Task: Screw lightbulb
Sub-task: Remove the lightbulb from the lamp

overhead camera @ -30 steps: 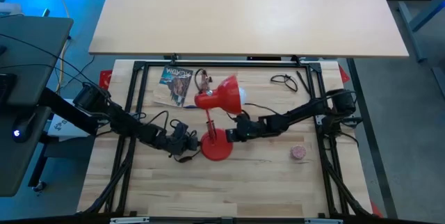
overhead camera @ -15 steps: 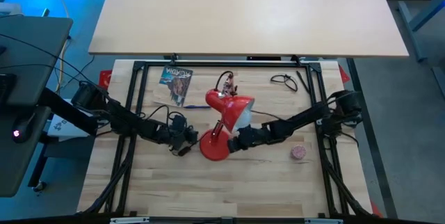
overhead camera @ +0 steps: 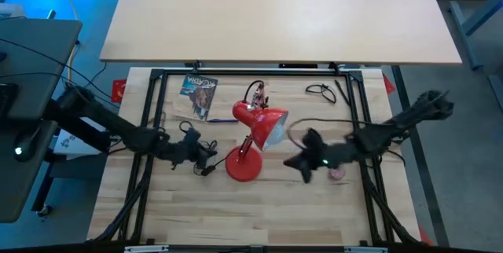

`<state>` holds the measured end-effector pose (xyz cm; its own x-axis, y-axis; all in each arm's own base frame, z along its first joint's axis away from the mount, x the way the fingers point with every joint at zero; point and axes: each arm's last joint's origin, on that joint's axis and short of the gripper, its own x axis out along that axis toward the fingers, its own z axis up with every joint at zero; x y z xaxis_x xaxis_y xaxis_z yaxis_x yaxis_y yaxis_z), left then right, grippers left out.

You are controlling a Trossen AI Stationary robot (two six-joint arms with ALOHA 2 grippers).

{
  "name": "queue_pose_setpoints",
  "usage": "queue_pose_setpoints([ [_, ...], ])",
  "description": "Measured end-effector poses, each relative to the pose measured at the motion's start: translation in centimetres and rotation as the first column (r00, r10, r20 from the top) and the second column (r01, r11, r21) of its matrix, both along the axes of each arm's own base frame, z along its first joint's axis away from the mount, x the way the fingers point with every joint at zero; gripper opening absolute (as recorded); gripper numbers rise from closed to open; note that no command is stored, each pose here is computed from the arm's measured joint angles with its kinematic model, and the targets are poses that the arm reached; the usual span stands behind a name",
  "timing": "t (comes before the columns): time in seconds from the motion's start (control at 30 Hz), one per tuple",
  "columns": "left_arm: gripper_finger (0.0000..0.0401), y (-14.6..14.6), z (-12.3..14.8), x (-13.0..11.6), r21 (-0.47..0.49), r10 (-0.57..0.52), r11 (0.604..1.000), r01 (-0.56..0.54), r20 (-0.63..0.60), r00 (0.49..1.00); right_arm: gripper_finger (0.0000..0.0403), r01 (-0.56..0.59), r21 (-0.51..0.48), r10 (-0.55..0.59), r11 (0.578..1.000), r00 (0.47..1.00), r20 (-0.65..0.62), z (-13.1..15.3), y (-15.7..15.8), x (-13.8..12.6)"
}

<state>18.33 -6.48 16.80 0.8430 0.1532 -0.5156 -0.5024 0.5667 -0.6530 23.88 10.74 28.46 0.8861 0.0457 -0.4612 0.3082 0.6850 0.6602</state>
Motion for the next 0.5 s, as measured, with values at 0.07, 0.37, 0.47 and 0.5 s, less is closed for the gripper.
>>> queue_pose_setpoints([
  [0.07,0.0000,0.1,1.0,-0.5,0.004,0.021,1.000,-0.021,0.058,0.998,0.0000,0.006,0.021,-0.007,1.000,0.997,0.079,1.1,1.7,-1.3],
  [0.37,0.0000,0.9,3.5,-0.9,-0.049,0.111,0.994,-0.102,0.225,0.968,0.0075,-0.012,-0.164,0.073,0.986,0.927,0.369,5.6,4.1,-1.8],
  [0.47,0.0000,1.1,4.9,-0.4,-0.029,0.111,0.994,-0.108,0.243,0.964,0.0135,0.016,-0.297,0.100,0.955,0.923,0.371,8.0,3.6,-1.6],
  [0.5,0.0000,1.1,5.5,-0.2,-0.012,0.106,0.994,-0.106,0.252,0.962,0.0154,0.012,-0.359,0.117,0.933,0.935,0.334,8.6,3.3,-1.6],
])
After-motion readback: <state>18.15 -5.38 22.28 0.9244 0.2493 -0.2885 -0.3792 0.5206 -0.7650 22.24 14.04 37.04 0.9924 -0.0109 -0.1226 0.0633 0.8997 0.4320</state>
